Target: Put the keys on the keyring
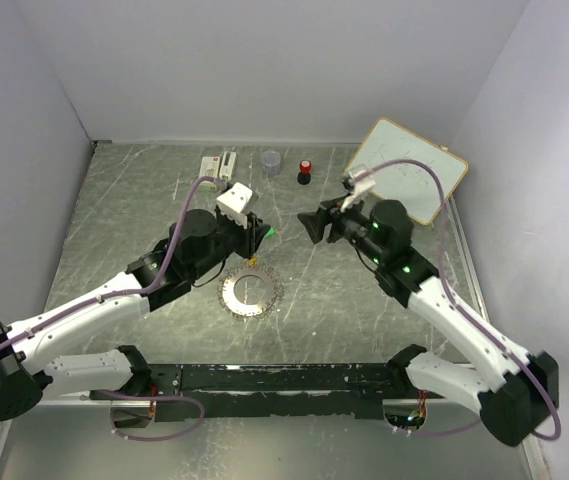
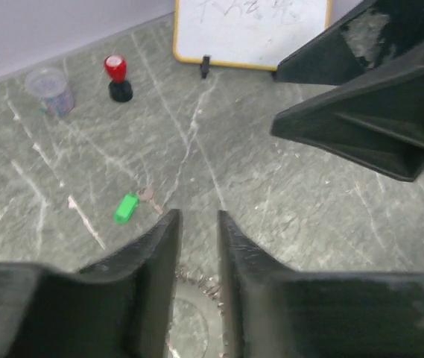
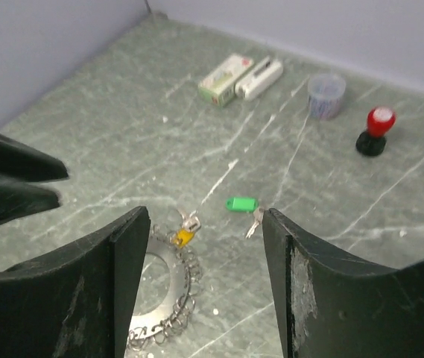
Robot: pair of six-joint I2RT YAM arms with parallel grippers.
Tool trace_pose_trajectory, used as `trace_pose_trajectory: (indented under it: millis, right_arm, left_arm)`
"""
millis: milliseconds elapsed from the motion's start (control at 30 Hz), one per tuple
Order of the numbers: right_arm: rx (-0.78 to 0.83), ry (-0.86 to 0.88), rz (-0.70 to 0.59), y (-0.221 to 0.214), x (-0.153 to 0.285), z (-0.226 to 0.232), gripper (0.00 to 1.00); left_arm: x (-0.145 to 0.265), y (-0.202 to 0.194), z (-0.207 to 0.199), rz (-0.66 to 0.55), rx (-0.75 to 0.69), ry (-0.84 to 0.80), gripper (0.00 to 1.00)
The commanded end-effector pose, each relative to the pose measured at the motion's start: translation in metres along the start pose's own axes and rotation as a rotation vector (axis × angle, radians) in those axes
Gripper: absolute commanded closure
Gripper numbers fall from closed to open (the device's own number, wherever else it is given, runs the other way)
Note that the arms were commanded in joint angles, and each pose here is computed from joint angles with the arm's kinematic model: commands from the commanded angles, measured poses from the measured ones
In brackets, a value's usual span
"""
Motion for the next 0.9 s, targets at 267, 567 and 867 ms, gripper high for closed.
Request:
trace_pose_trajectory:
  millis: [267,567,867]
  right_arm:
    - [-0.246,0.145,0.622,-0.146,-0.031,0.025,0.48]
    - [-0.279,0.215,0.776,-0.197,-0.029,0.059,0.46]
    - [-0.267,0.207,0.836,-0.226,-0.037,0.068,0.46]
  left_arm:
    - [0.021,-0.021,0.023,0.075,0.193,0.221,0.14]
    - [0.021,-0.031,0.027,0.104,0.207,0.256,0.01]
    - [0.02,-0.033,0.027,0.11,0.205,0.254,0.02]
Point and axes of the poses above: each gripper's point midway between its finger pads, its own x axis back along the fingers, its own z axis along the line the jaws close on, y = z × x, the point moved 5 cm from there along x, back along the fingers, and after that the axes turned 5 degrees about x, right-handed, at the moved point
